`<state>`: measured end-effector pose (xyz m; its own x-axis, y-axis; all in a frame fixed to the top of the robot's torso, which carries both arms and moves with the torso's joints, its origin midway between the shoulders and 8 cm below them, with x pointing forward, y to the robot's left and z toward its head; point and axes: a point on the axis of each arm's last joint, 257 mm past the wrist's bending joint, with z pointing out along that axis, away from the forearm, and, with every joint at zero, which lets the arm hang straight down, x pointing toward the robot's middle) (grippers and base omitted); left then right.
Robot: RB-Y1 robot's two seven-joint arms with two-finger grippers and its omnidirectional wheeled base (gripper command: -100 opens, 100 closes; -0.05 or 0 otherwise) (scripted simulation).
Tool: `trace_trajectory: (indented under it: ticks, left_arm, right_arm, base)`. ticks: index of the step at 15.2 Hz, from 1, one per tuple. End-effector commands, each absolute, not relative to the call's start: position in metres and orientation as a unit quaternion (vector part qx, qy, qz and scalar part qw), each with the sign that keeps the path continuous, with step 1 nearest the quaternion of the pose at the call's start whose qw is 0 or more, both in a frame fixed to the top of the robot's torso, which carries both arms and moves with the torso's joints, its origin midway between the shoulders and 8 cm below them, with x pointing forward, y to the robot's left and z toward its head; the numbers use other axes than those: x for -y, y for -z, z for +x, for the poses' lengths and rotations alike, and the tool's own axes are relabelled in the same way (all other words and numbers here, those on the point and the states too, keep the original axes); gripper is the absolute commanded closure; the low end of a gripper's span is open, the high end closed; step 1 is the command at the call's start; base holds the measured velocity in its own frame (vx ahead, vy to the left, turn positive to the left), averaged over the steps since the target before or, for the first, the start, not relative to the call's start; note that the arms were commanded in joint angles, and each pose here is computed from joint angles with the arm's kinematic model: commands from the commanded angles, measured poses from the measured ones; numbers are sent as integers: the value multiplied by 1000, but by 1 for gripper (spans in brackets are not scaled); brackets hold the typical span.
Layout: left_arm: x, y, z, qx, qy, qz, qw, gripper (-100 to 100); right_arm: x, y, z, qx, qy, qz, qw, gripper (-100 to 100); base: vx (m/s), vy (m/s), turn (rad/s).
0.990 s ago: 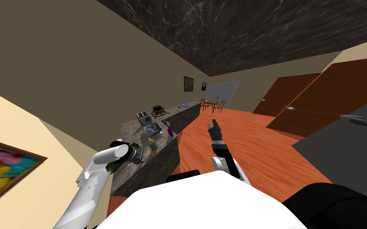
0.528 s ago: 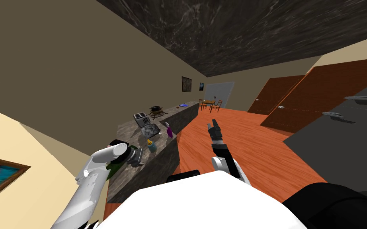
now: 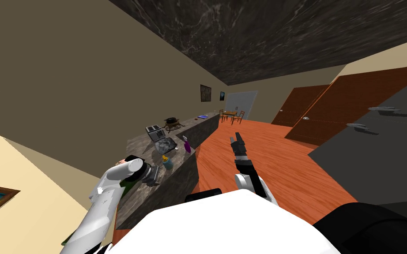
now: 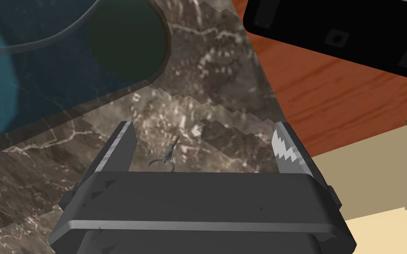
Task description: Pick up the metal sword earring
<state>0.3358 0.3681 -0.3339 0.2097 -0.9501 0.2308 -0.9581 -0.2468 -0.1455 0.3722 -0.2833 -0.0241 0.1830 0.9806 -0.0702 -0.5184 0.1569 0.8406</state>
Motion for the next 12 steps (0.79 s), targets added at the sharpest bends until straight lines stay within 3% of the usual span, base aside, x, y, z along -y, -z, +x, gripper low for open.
trace_trajectory:
  ticks: [1,2,3,12]
  left_arm:
    - [-368,342,339,612,-138,779,13,-100]
    - [-368,338,337,613,-137,778,14,-100]
    - [-369,339,338,613,-138,778,13,100]
    - [-369,324,334,615,-138,776,14,100]
  right_arm:
    - [283,24,372,-330,-547,350,685,0]
    - [283,24,372,-330,-547,350,685,0]
    - [283,24,372,-331,-547,350,685,0]
    - [283,24,372,-331,-547,350,685,0]
  base:
    - [-14,-7,-28]
    - [-8,-4,-12]
    - [0,0,0]
    - [7,3,19]
